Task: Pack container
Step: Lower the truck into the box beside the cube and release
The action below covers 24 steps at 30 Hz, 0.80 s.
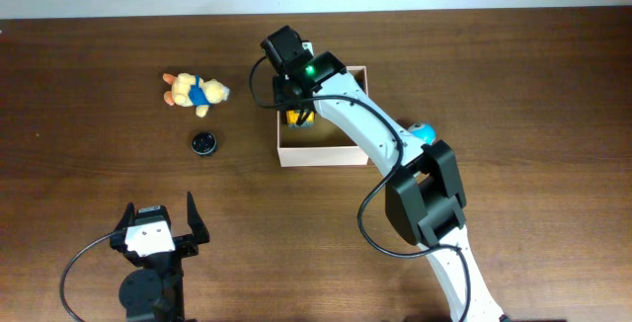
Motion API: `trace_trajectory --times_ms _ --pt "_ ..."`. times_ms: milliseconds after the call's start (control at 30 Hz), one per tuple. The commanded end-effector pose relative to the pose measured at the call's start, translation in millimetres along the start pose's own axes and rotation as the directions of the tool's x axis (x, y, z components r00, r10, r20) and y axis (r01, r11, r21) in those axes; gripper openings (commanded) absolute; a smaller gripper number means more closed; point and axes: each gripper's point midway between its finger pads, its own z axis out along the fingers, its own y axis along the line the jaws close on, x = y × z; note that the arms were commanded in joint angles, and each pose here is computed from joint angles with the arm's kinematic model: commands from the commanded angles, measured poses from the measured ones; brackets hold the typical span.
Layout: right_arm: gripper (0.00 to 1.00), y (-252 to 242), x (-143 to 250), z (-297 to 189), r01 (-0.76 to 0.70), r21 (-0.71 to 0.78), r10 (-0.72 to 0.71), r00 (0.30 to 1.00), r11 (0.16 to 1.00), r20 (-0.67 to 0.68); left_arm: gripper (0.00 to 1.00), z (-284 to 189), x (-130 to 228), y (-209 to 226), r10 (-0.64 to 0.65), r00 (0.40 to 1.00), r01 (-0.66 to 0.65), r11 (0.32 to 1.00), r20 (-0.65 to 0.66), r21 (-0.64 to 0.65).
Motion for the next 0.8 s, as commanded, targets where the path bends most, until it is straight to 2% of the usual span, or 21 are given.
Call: trace_trajectory --times_ms 0,100,767 --pt "0.65 3.7 4.7 5.9 -0.001 -0.004 0.001 1.0 1.0 -0.009 0.99 0.8 2.1 0.9 -0.005 1.0 0.005 1.0 -0.002 -0.007" --pt "0.71 3.5 4.5 5.9 -0.001 -0.004 0.001 1.0 1.0 -0.008 0.99 0.8 2.1 0.9 -0.005 1.0 0.005 1.0 -0.002 -0.007" --pt "0.71 -2.0 11.2 6.0 0.047 0.008 -0.047 0.998 0.999 -0.04 0.99 0.8 2.1 0.9 -0.005 1.0 0.005 1.0 -0.002 -0.007"
